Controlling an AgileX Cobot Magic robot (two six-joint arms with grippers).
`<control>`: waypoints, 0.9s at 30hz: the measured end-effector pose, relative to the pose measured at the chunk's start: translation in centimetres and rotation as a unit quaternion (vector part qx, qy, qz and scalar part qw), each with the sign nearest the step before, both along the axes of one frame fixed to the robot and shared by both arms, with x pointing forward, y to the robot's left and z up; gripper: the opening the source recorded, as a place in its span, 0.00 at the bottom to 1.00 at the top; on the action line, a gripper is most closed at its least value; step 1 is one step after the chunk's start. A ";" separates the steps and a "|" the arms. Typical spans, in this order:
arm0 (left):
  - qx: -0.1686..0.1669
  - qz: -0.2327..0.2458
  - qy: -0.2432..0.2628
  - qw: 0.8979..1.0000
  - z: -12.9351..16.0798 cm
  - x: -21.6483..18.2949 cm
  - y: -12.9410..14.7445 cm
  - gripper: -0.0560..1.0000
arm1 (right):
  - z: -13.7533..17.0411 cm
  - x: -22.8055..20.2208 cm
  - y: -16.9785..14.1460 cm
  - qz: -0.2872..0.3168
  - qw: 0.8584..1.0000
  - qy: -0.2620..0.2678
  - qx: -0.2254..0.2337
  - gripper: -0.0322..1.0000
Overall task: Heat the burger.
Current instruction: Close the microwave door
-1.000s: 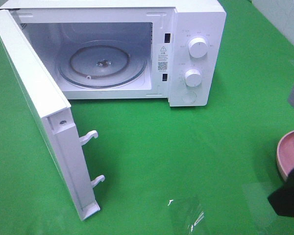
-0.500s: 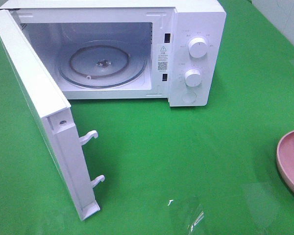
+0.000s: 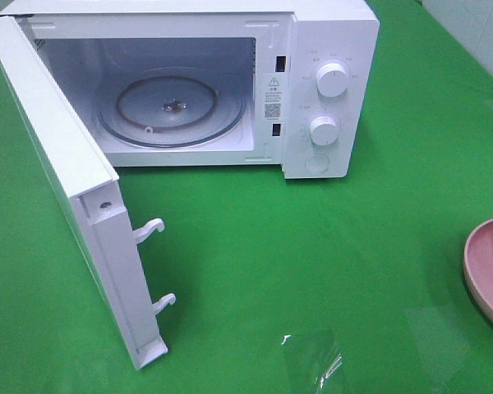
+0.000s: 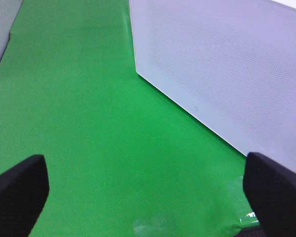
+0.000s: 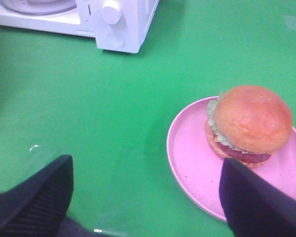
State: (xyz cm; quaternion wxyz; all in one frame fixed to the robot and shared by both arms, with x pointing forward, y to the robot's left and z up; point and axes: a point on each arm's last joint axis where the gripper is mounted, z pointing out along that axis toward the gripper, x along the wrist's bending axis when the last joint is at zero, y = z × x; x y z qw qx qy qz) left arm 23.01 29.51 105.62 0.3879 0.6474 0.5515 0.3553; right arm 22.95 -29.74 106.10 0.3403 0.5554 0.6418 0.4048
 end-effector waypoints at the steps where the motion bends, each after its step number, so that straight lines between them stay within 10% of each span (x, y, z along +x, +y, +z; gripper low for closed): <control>1: 0.000 0.000 0.000 1.000 0.0 0.0 0.0 0.99 | 0.0 -0.1 0.0 -0.013 1.000 -0.005 0.000 0.77; 27: 0.000 0.000 0.000 1.000 0.0 0.0 0.0 0.99 | -0.3 0.8 -0.1 -0.058 0.998 -0.035 -0.003 0.77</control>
